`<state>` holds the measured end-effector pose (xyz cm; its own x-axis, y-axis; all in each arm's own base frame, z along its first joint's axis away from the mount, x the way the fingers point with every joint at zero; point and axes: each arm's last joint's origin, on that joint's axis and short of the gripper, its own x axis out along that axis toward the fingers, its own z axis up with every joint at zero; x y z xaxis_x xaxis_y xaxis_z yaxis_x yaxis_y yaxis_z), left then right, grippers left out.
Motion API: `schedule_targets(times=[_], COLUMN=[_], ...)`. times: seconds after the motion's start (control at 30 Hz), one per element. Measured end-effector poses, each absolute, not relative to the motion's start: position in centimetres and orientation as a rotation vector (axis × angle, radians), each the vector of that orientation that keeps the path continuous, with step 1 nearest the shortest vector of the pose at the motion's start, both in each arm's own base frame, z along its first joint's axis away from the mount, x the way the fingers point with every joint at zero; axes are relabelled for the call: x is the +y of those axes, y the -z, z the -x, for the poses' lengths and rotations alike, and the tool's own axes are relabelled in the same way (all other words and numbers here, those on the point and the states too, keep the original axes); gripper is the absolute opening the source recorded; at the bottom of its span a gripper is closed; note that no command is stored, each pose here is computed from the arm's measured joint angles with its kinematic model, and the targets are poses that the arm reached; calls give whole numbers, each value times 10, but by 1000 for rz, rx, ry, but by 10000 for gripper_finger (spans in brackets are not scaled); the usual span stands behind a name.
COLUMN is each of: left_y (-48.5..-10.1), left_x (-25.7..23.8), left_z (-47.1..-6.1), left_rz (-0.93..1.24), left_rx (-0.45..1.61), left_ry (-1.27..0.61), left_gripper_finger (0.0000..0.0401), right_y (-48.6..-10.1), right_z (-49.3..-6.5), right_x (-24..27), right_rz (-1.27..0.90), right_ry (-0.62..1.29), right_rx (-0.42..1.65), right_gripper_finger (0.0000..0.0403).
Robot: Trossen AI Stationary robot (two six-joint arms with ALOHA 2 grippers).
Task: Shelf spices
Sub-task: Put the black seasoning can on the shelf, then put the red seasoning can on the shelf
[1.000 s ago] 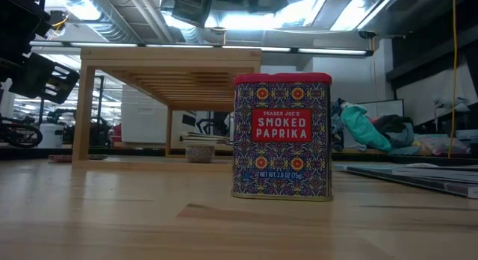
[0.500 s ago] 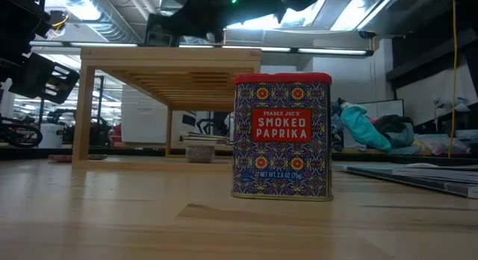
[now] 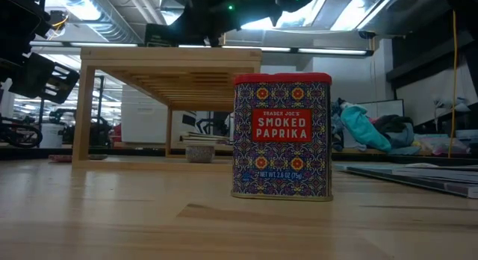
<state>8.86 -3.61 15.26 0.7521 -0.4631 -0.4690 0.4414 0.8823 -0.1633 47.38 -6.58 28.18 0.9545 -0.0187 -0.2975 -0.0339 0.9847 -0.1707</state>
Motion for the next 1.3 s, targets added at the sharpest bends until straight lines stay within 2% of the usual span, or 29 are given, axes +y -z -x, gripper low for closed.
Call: schedule_targets(times=[0.7,1.0,1.3], left_y=[-153,-153,-153], left_x=[-36,-36,-36], left_z=[-89,-89,-89], left_rz=[43,43,43], left_rx=[523,523,523], left_ry=[494,494,494], left_gripper_finger=[169,169,169], right_y=[-287,-307,-363], right_z=[-476,-477,-465], right_x=[-66,-66,-64], right_rz=[214,214,222], right_ry=[11,10,-18], right_rx=[239,244,403], right_gripper_finger=[291,303,303])
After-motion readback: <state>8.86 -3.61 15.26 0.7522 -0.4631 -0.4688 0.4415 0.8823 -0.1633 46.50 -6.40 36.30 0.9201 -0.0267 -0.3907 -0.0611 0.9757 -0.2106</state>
